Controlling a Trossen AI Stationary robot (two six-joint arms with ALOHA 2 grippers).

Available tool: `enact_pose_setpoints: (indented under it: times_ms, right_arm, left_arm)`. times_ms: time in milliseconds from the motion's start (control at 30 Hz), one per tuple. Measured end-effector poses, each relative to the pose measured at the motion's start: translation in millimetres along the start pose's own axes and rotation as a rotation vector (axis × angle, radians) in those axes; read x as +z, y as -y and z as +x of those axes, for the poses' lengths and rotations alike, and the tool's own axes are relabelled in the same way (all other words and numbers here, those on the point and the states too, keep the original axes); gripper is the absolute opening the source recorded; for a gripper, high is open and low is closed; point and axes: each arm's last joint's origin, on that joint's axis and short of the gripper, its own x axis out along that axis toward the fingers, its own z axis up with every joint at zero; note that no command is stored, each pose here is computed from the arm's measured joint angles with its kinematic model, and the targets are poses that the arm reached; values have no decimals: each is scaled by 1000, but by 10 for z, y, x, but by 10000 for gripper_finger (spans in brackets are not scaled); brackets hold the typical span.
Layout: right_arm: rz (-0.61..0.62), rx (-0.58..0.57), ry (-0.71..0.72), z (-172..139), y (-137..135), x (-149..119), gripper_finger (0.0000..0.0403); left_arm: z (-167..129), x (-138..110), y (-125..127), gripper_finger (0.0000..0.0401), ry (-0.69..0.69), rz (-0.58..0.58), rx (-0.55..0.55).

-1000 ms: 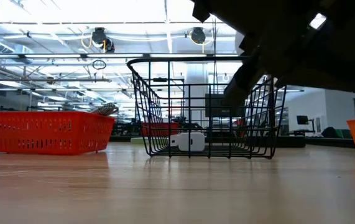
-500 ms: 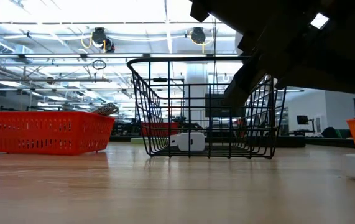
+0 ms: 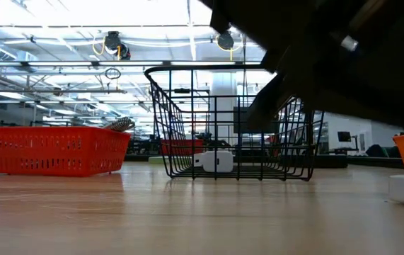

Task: Pick and place items into bin
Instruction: Put the bottom card reader box into the orange basket

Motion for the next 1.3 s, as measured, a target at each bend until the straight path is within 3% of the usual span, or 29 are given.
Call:
enact_pose_setpoints:
  times_ms: [267, 500, 633, 933, 1300]
  right_arm:
    - [97, -70, -97, -31, 100, -127, 0]
    - [131, -123, -185, 41, 130, -177, 0]
    - [147, -103, -201, 72, 106, -167, 0]
    - [113, 77, -144, 220, 13, -145, 0]
    - [48, 88, -19, 244, 6, -125, 0]
  left_arm:
    - [33, 44, -158, 9, -31, -48, 45]
    - [159, 12, -292, 6, -99, -97, -20]
    - [185, -6, -317, 6, -129, -124, -38]
    - [185, -110, -329, 3, -181, -160, 43]
    - [155, -237, -254, 5, -168, -145, 141]
